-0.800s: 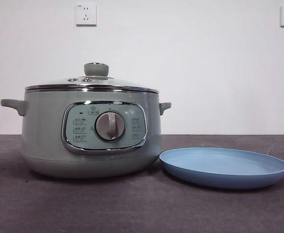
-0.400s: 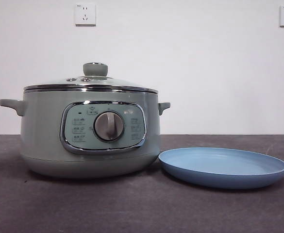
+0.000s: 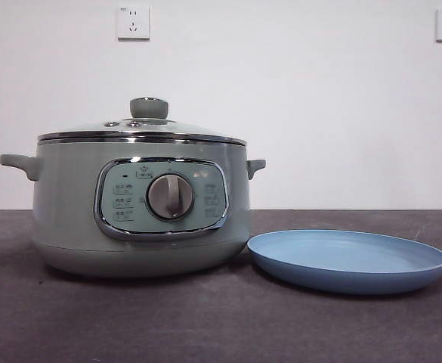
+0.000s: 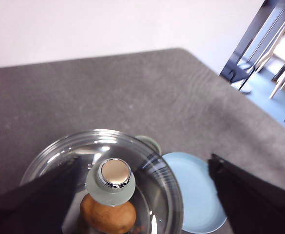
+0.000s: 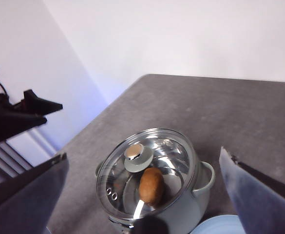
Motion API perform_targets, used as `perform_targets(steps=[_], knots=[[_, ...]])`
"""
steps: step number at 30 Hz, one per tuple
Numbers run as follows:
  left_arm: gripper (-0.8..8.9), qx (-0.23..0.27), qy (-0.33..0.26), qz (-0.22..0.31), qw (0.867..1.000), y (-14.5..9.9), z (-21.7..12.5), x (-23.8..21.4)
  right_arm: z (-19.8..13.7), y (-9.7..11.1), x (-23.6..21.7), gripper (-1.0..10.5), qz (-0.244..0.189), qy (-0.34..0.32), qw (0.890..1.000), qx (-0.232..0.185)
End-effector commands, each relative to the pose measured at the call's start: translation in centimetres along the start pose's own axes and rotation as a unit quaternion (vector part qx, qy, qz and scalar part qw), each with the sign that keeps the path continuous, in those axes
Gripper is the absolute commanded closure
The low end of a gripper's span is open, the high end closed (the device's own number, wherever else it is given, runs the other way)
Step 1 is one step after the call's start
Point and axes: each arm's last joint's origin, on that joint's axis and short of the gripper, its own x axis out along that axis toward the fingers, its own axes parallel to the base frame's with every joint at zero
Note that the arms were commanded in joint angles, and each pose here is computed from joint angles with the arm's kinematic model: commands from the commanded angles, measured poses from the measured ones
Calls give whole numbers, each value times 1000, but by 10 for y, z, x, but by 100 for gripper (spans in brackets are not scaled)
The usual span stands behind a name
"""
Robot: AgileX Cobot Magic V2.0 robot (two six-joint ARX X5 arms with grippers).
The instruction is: Take the potato out from the steamer,put the potato on the plate,close the lid
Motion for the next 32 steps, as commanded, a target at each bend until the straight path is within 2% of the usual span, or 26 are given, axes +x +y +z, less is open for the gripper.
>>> perform_targets(steps=[1,9,14,28,30,32], knots=[[369,2,22,16,1000,-2,-2,25,-1,4,2,259,-1,5,1000,-9],[369,28,74,62,995,-5,-16,87,-6,8,6,259,11,28,1000,-5],[369,30,111,100,988,2,-29,117,-10,6,5,260,-14,44,999,10],[379,18,183,101,978,15,-55,158,-11,7,5,268,-14,47,999,10],[444,19,182,100,978,14,-55,158,-11,7,5,300,-14,47,999,9],[625,20,183,99,978,14,-55,158,-11,7,5,300,-14,47,999,9]])
